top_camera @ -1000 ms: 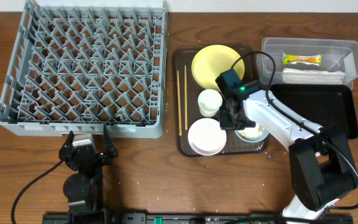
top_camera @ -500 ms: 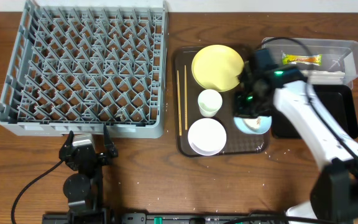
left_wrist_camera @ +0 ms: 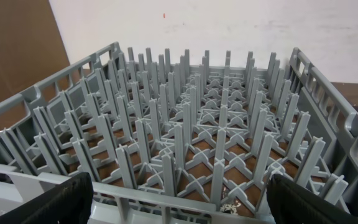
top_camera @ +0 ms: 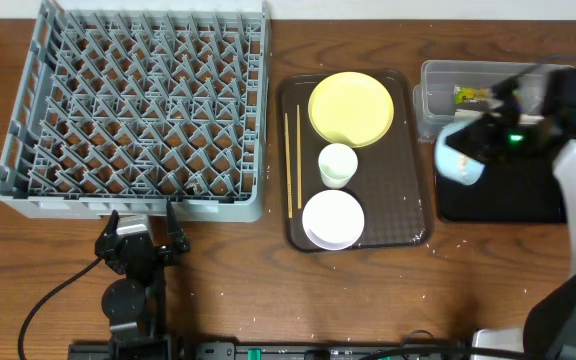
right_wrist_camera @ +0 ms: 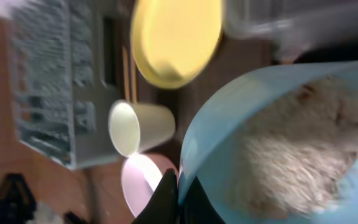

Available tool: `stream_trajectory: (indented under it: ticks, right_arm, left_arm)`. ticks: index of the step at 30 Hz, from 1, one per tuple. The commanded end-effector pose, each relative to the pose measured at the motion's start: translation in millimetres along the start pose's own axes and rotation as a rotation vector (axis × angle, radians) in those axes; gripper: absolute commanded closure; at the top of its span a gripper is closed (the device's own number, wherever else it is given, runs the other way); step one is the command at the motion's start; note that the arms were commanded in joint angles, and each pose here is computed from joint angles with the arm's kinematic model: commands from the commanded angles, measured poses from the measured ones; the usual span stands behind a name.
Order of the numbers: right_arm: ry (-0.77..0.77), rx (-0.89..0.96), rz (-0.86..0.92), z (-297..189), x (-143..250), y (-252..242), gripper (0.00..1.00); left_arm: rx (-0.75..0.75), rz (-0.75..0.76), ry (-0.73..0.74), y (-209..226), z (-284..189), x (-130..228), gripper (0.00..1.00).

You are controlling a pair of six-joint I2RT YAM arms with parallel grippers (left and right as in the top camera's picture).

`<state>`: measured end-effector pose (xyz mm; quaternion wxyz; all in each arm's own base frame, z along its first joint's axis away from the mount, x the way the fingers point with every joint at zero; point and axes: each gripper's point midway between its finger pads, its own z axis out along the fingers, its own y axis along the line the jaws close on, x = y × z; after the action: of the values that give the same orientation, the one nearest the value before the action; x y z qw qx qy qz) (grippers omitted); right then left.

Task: Sort waste into correct bins and load items into the dishwasher
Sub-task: 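Tip the light-blue bowl over the black tray to dump the rice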

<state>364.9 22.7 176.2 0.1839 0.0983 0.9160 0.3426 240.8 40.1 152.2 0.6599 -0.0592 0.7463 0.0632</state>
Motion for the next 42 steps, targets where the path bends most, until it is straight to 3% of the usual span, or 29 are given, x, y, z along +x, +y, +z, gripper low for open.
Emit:
stream_trajectory:
  ticks: [1, 10, 21, 31, 35, 42]
  right_arm:
    - [-0.072, -0.221, -0.001, -18.8, -7.2, 7.5, 0.99]
    - [-0.226, -0.452, 0.105, -40.1, -6.8, -32.5, 0.99]
    - [-0.382, -0.562, 0.243, -67.7, -0.3, -79.6, 0.99]
    - [-0.348, -0.643, 0.341, -75.2, 0.9, -72.8, 0.99]
    - [-0.354, -0.574, 0.403, -69.4, -2.1, -85.3, 0.99]
    - [-0.337, -0.609, 0.427, -71.3, -2.0, -80.3, 0.99]
  left_arm:
    - [-0.011, 0.008, 0.049, 1.9, 2.4, 18.8, 0.09]
    - [-0.011, 0.007, 0.048, 1.9, 2.4, 18.7, 0.10]
    - [-0.011, 0.007, 0.048, 1.9, 2.4, 18.7, 0.09]
    - [-0.011, 0.008, 0.048, 2.0, 2.4, 18.7, 0.10]
    - [-0.011, 0.008, 0.049, 1.9, 2.4, 18.8, 0.10]
    - [-0.011, 0.007, 0.048, 2.0, 2.4, 18.7, 0.10]
